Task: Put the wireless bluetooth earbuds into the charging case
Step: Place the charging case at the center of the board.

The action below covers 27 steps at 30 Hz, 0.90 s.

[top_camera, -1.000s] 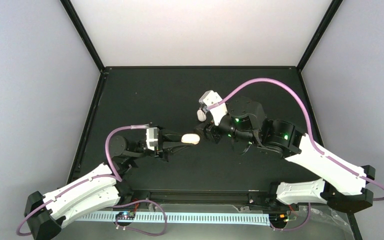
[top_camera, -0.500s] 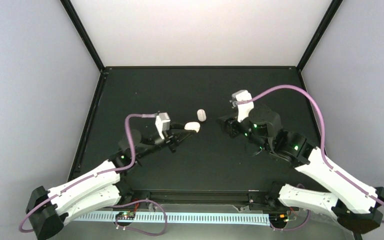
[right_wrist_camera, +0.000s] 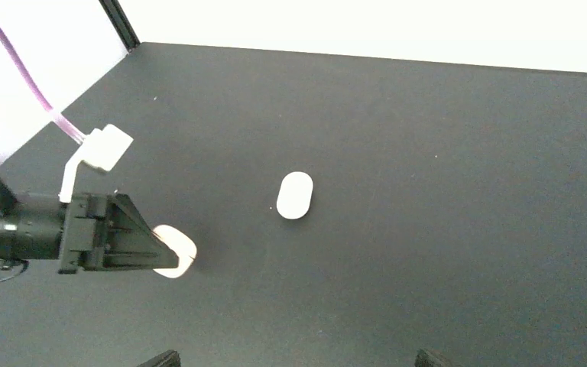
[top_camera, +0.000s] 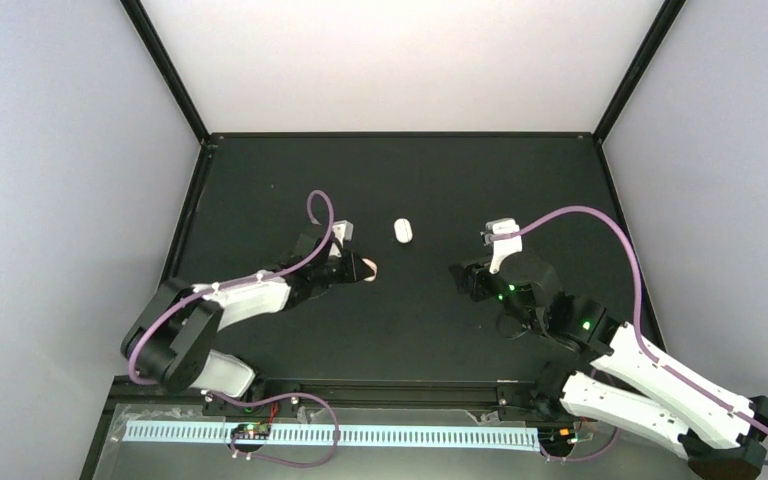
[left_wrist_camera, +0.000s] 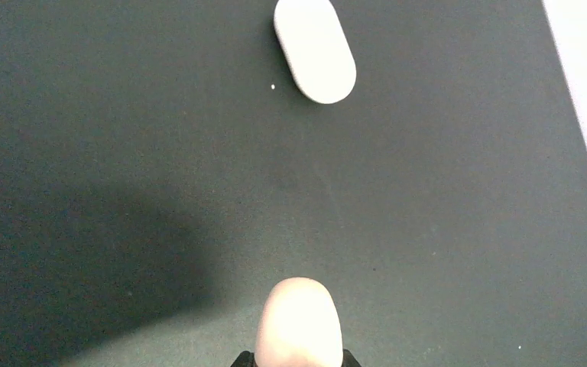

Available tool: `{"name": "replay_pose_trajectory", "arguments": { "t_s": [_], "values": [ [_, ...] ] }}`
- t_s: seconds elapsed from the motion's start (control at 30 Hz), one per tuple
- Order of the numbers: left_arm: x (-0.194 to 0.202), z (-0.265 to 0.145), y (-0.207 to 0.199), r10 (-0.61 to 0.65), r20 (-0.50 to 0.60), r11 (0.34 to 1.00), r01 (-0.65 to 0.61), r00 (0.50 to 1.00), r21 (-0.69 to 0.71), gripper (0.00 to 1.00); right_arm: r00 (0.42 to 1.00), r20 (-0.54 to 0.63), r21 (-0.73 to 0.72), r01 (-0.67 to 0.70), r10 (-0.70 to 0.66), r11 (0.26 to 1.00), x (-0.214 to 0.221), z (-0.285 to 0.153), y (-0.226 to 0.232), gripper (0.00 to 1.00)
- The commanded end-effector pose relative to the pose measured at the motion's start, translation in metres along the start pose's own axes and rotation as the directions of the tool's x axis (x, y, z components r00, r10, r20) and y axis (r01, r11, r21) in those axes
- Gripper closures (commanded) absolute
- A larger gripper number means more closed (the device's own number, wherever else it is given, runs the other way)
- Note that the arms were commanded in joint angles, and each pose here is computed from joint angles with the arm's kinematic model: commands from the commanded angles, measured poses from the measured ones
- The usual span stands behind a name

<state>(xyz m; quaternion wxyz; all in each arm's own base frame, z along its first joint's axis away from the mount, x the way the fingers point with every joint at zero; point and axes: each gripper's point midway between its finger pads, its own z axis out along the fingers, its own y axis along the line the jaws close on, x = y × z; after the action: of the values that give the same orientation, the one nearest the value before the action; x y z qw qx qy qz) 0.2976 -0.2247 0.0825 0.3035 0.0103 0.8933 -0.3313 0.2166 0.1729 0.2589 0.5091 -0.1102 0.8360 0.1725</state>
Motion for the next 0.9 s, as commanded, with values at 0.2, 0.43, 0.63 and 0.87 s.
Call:
{"name": "replay_pose_trajectory", "arguments": {
  "t_s": [0.2, 0.43, 0.63, 0.87],
  "values": [
    [0.008, 0.033, 0.011, -0.09, -0.1, 0.996, 0.086, 0.991, -0.039, 0.86, 0.994, 0.099, 0.001, -0.044, 0.043, 0.999, -0.023, -0.02, -0.008, 0.19],
    [0.026, 0.041, 0.03, -0.11, -0.151, 0.99, 0.096, 0.982, -0.1, 0.66, 0.991, 0.128, 0.003, -0.041, 0.04, 0.999, -0.033, -0.032, -0.013, 0.19],
    [0.03, 0.036, 0.038, -0.112, -0.152, 0.985, 0.09, 0.982, -0.145, 0.4, 0.989, 0.142, 0.019, -0.036, 0.033, 0.999, -0.037, -0.038, -0.017, 0.19],
    [-0.006, -0.016, 0.031, -0.033, -0.017, 0.973, 0.028, 0.999, -0.23, 0.01, 0.985, 0.166, 0.028, -0.044, 0.039, 0.999, -0.044, -0.042, -0.02, 0.17]
  ]
}}
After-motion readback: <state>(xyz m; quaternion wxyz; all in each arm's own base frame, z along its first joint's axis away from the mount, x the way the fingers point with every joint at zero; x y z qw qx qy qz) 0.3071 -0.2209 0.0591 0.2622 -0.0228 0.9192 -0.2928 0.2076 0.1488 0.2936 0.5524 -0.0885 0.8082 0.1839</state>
